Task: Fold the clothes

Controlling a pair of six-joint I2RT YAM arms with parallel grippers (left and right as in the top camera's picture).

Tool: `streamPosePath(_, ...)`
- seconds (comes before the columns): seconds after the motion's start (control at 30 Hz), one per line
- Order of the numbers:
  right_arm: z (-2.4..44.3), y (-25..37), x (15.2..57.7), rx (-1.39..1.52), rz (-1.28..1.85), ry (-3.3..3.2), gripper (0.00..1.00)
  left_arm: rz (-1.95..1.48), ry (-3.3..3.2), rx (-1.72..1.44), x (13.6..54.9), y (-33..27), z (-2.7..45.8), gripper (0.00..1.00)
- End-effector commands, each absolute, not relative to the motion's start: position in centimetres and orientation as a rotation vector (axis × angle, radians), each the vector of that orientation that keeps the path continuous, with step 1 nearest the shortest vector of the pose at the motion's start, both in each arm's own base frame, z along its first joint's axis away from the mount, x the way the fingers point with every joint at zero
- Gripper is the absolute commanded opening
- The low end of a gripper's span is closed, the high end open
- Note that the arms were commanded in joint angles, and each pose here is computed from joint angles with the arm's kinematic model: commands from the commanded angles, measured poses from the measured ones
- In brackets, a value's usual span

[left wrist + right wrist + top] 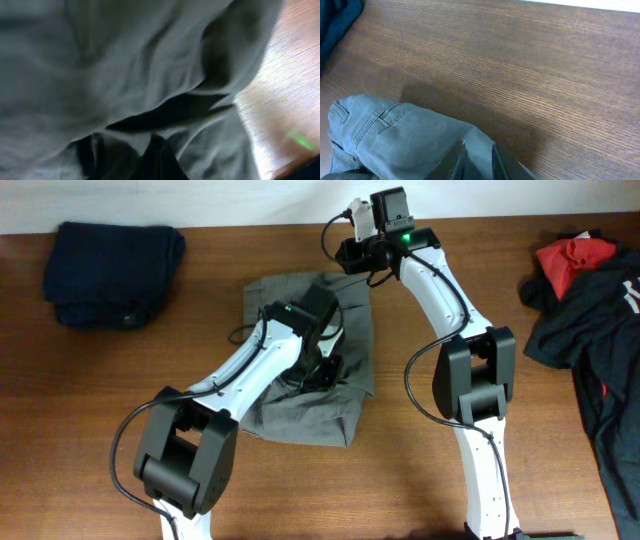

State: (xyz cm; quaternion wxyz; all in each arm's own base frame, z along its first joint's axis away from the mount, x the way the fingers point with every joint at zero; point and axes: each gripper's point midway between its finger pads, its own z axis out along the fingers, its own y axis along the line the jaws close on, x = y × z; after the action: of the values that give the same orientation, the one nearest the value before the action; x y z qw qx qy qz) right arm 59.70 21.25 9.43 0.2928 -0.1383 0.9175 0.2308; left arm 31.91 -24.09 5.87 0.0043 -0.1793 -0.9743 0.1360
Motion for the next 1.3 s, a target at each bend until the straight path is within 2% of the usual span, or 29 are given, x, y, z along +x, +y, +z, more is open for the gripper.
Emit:
streamPosePath(0.0, 6.5, 21.6, 59.0, -0.351, 0.651, 2.513, 0.23, 0.426, -3.022, -0.529, 30.5, -23.5, 5.3, 0.02)
streamPosePath(0.3, 4.4, 20.5, 56.9, -0.334, 0.637, 2.64, 0.21, 0.256, -2.98, -0.316, 29.1, -17.9, 1.7, 0.05)
streamPosePath(0.47, 3.2, 17.2, 56.1, -0.254, 0.55, 2.737, 0.12, 0.159, -3.038, -0.168, 31.4, -13.6, 1.5, 0.04)
streamPosePath(0.53, 2.9, 16.2, 55.5, -0.226, 0.545, 2.779, 0.04, 0.164, -3.056, -0.108, 32.3, -12.4, 1.4, 0.05)
streamPosePath(0.77, 2.1, 13.7, 51.8, -0.152, 0.511, 2.959, 0.04, 0.234, -3.232, 0.106, 38.0, -8.1, 1.6, 0.09)
streamPosePath(0.9, 2.8, 13.3, 49.4, -0.129, 0.506, 3.051, 0.04, 0.284, -3.373, 0.157, 41.8, -7.2, 2.6, 0.26)
streamPosePath(1.1, 5.8, 14.1, 46.3, -0.009, 0.459, 3.145, 0.04, 0.31, -3.588, 0.065, 47.7, -7.1, 7.9, 0.34)
streamPosePath(1.2, 8.5, 14.6, 46.0, 0.058, 0.252, 3.096, 0.04, 0.331, -3.668, 0.031, 50.0, -7.4, 11.8, 0.48)
streamPosePath(1.27, 11.6, 14.3, 46.0, 0.118, 0.071, 3.0, 0.04, 0.344, -3.693, 0.028, 50.7, -7.5, 14.7, 0.51)
